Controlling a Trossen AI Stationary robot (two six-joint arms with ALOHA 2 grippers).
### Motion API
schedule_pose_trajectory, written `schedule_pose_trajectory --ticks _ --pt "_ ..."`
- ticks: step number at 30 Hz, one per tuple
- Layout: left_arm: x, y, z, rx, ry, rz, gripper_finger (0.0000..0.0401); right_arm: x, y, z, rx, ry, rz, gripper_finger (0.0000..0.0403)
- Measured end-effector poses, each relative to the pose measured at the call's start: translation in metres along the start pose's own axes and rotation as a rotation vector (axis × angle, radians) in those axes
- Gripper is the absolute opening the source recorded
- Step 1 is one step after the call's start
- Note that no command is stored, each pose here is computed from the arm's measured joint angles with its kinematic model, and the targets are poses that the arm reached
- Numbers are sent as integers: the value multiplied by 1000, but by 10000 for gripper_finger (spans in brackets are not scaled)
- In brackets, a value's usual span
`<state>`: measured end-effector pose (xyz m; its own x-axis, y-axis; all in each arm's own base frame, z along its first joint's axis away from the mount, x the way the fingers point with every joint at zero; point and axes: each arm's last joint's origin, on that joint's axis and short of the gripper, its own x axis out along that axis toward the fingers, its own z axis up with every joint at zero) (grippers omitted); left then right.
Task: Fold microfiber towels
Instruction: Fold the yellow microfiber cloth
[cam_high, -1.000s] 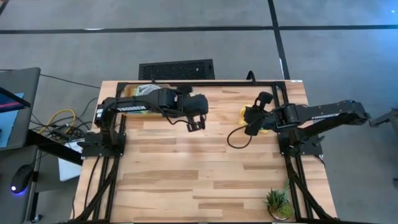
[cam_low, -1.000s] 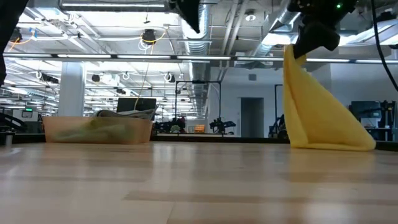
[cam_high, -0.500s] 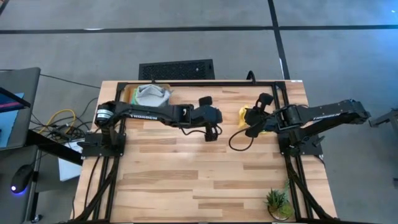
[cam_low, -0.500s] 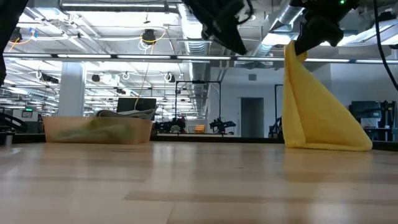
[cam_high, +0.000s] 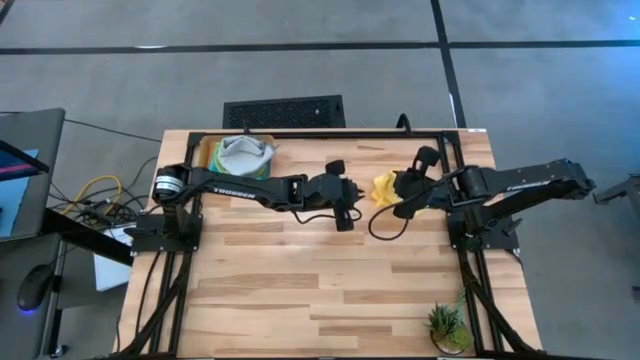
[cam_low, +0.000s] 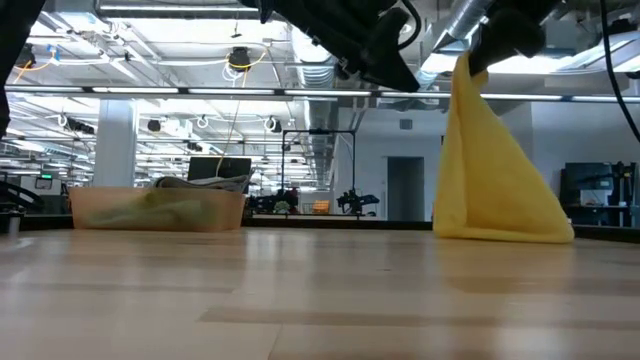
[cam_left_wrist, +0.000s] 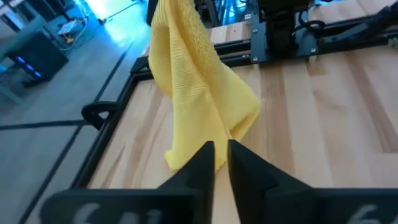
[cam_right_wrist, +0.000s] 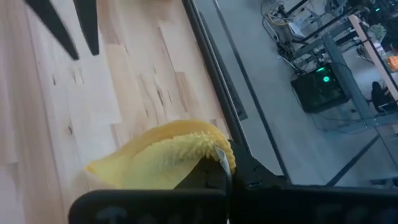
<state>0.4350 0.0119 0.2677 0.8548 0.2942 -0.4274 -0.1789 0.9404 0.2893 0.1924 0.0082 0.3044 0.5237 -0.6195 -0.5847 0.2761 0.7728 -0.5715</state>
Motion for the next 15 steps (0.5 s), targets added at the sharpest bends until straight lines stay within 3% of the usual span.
schedule_pose_trajectory --ticks 6,11,15 --pt "2 3 0 -52 -8 -2 122 -1 -1 2 14 -14 0 8" --pt "23 2 -2 -179 -125 23 161 -1 -1 4 29 -30 -1 8" --pt "44 -6 -15 -116 -150 47 170 -1 -1 4 30 -30 -2 8"
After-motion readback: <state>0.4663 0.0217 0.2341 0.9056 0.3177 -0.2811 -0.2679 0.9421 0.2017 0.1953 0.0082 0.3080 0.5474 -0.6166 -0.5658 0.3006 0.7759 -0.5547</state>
